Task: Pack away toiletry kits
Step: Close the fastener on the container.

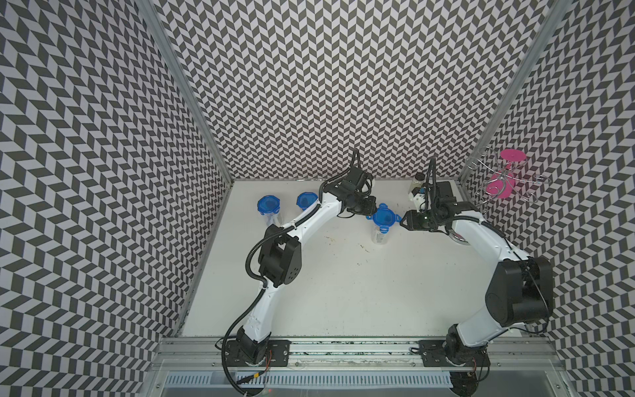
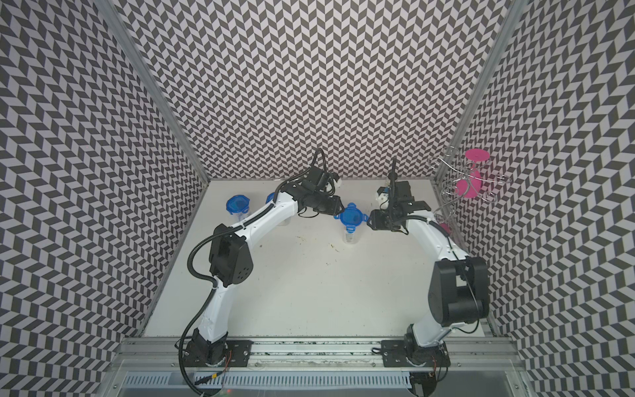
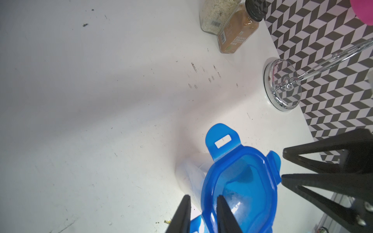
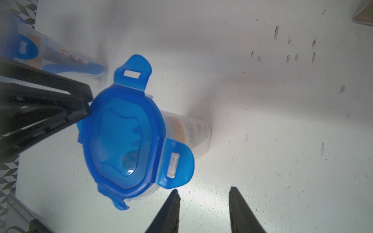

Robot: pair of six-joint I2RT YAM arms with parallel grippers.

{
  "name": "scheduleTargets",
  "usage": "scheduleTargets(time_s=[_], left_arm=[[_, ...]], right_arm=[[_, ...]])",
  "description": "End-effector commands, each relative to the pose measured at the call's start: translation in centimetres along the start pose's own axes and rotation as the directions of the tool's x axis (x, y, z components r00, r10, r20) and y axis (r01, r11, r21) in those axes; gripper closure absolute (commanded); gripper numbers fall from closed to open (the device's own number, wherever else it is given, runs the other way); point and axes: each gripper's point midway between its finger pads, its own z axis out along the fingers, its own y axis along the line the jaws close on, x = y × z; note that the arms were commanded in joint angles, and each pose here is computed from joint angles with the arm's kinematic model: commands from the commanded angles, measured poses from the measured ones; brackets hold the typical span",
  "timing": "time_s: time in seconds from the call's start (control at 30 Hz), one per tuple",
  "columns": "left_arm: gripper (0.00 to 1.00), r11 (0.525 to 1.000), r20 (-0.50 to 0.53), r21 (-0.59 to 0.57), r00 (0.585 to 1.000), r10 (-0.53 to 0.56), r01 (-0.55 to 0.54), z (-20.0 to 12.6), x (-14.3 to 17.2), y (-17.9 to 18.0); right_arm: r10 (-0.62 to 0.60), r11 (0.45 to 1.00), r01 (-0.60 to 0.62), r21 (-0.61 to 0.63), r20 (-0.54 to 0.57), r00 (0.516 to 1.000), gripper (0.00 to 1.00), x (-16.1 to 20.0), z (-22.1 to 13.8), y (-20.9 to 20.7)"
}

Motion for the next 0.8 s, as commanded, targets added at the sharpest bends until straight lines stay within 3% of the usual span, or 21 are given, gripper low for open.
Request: scheduleTargets(time_s=[0.0,0.2,0.47,0.63,0.77], left_arm=[[0.77,1.000,-0.022,0.004,1.000,0.002,-0.002,0.6,0.6,-0.1],[0.79,1.000,-0.032,-0.007,0.999,0.003,-0.003,1.0,1.0,0.3],[0.83,1.000,-0.032,-0.016,0.999,0.012,-0.013,1.2,1.0,0.5],[0.83,1.000,-0.029,-0.018,0.999,0.015,-0.015,1.1,0.9,0.5],[0.83,1.000,-0.023,-0.014,0.999,0.022,-0.022,0.8,0.7,0.3]], right_arm=[[-0.029,0.999,0.031,-0.025,0.078,0.997,0.60,-1.9,-0.9,0.7],[-0.029,0.999,0.032,-0.032,0.082,0.996,0.60,-1.9,-1.0,0.9],[-0.028,0.999,0.030,-0.030,0.076,0.997,0.47,-1.7,-1.1,0.9],[-0.020,0.999,0.019,0.027,0.047,0.999,0.48,-0.8,-0.6,-0.4],[-0.016,1.000,0.016,0.004,0.062,0.998,0.49,-1.2,-0.5,0.0]])
